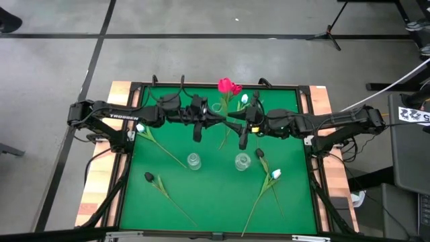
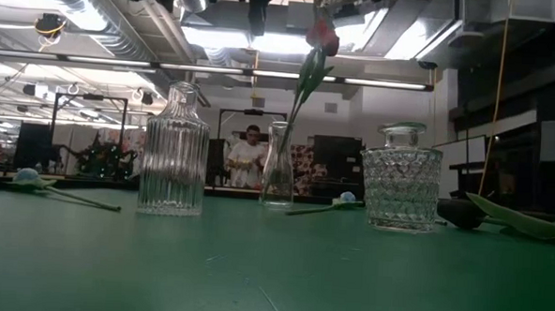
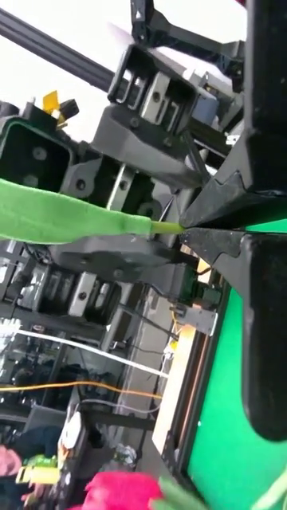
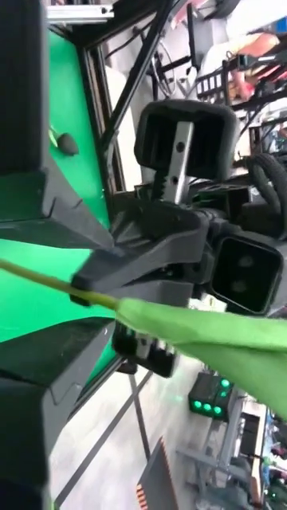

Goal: Sort flowers into vase by color
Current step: Put the red tulip into the top transparent vase

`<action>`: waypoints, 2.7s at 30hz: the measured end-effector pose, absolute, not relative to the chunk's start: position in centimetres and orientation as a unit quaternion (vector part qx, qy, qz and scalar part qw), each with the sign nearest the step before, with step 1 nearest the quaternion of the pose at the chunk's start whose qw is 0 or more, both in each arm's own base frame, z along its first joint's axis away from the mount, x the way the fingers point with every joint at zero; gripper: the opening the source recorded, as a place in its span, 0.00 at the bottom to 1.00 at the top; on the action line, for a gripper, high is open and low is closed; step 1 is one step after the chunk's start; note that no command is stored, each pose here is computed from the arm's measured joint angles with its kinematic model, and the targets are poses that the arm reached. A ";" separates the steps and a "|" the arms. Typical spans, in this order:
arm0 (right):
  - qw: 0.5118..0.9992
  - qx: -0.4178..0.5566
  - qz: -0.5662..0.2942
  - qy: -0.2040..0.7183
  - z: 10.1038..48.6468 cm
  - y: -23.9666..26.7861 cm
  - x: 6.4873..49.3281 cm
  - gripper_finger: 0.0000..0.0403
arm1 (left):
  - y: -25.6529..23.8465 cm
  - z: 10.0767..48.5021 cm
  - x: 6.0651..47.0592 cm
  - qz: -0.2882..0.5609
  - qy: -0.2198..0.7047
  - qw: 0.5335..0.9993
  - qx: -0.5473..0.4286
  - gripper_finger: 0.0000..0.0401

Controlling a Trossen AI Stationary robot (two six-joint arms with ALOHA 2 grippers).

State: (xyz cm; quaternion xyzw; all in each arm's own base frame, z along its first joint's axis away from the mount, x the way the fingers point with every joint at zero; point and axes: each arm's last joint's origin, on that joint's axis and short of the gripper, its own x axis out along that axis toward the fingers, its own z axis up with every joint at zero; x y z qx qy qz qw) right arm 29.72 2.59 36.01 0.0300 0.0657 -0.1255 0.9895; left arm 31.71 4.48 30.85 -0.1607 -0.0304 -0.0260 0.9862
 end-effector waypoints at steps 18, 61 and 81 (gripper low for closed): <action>0.986 0.014 -0.154 0.067 36.0 2.5 29.7 0.38 | 8.9 30.3 30.8 0.050 -0.013 0.988 -0.145 0.00; 0.983 0.013 -0.153 0.096 35.5 2.5 29.5 0.38 | 11.2 26.8 27.2 0.210 -0.026 0.977 -0.021 0.00; 0.982 0.022 -0.155 0.107 35.2 2.5 29.4 0.38 | 12.0 22.9 29.1 0.212 0.037 0.976 -0.043 0.00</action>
